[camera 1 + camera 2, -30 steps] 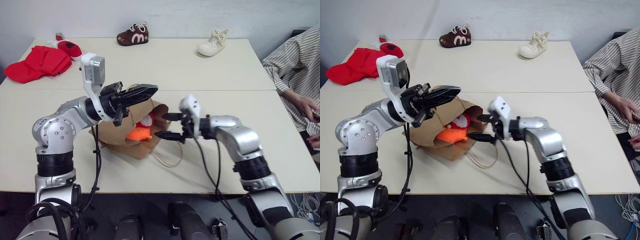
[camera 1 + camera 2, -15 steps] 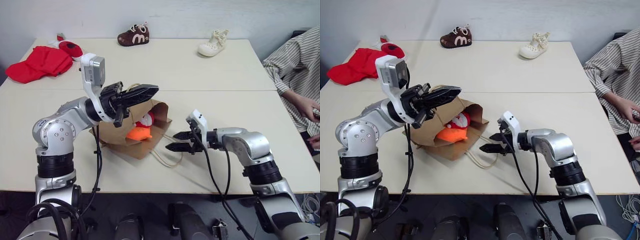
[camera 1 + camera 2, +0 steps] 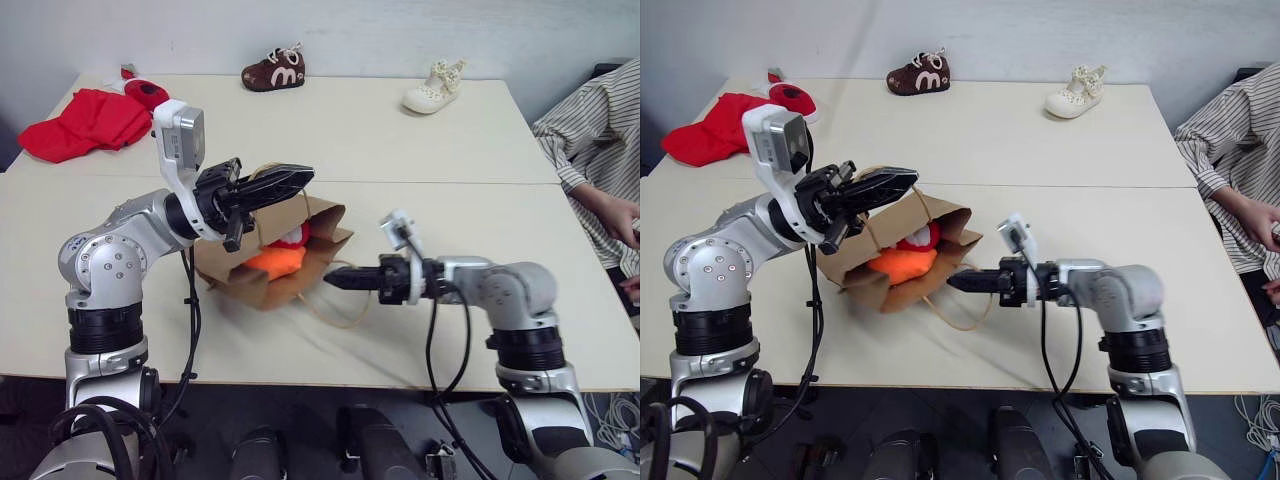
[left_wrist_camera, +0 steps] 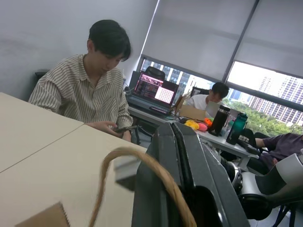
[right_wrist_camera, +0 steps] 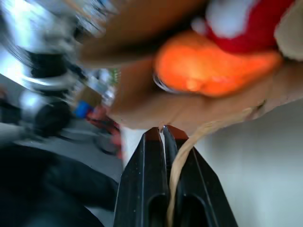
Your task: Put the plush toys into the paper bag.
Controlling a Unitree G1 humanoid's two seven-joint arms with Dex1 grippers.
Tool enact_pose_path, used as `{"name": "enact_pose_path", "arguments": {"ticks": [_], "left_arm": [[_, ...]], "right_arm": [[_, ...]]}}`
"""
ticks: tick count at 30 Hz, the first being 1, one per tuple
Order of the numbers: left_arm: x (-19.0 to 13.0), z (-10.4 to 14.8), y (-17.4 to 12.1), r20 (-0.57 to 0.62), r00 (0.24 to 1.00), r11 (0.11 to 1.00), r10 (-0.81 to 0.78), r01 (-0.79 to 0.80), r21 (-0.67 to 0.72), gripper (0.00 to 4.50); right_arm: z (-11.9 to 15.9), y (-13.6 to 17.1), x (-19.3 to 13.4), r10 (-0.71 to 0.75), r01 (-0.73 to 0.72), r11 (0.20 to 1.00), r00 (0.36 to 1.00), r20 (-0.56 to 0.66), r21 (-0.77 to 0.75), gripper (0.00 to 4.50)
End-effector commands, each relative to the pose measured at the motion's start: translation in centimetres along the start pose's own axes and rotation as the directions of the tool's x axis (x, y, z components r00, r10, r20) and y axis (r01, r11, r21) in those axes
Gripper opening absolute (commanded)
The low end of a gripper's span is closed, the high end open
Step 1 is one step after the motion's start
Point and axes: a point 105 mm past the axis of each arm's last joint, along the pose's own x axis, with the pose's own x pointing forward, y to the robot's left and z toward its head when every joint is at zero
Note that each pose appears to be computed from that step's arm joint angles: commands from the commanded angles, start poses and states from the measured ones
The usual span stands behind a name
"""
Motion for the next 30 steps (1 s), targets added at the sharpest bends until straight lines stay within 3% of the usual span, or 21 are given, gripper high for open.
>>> {"name": "enact_pose_path", "arguments": {"ticks": [1,6,14,17,28,30], "left_arm": [[-0.8,1.6,0.4,0.013,0.999,0.996,0.033,-0.034,0.084,0.0],[-2.0,2.5,1.7,0.007,0.996,0.987,0.091,-0.091,0.133,0.0],[-3.3,1.1,3.3,-0.02,0.987,0.981,0.159,-0.155,0.117,0.0],[-3.6,1.1,3.7,-0.024,0.981,0.974,0.194,-0.19,0.123,0.55],[-6.5,0.0,3.2,-0.236,0.941,0.961,0.242,-0.198,0.196,3.98],[-6.8,0.2,3.1,-0.252,0.938,0.961,0.24,-0.191,0.201,4.46]], "right_arm": [[3.4,3.6,-1.7,0.081,-0.074,0.993,0.994,0.068,-0.095,0.03],[6.2,4.1,-2.7,0.044,-0.024,0.988,0.991,0.124,-0.153,0.03],[7.2,1.5,-2.5,-0.06,0.084,0.988,0.982,0.177,-0.129,0.03],[7.2,3.2,-2.7,0.048,-0.021,0.989,0.983,0.176,-0.148,0.59],[7.2,4.0,-6.4,0.047,-0.021,0.989,0.983,0.179,-0.144,4.33],[7.2,4.2,-6.9,0.056,-0.029,0.988,0.982,0.181,-0.15,4.5]]}}
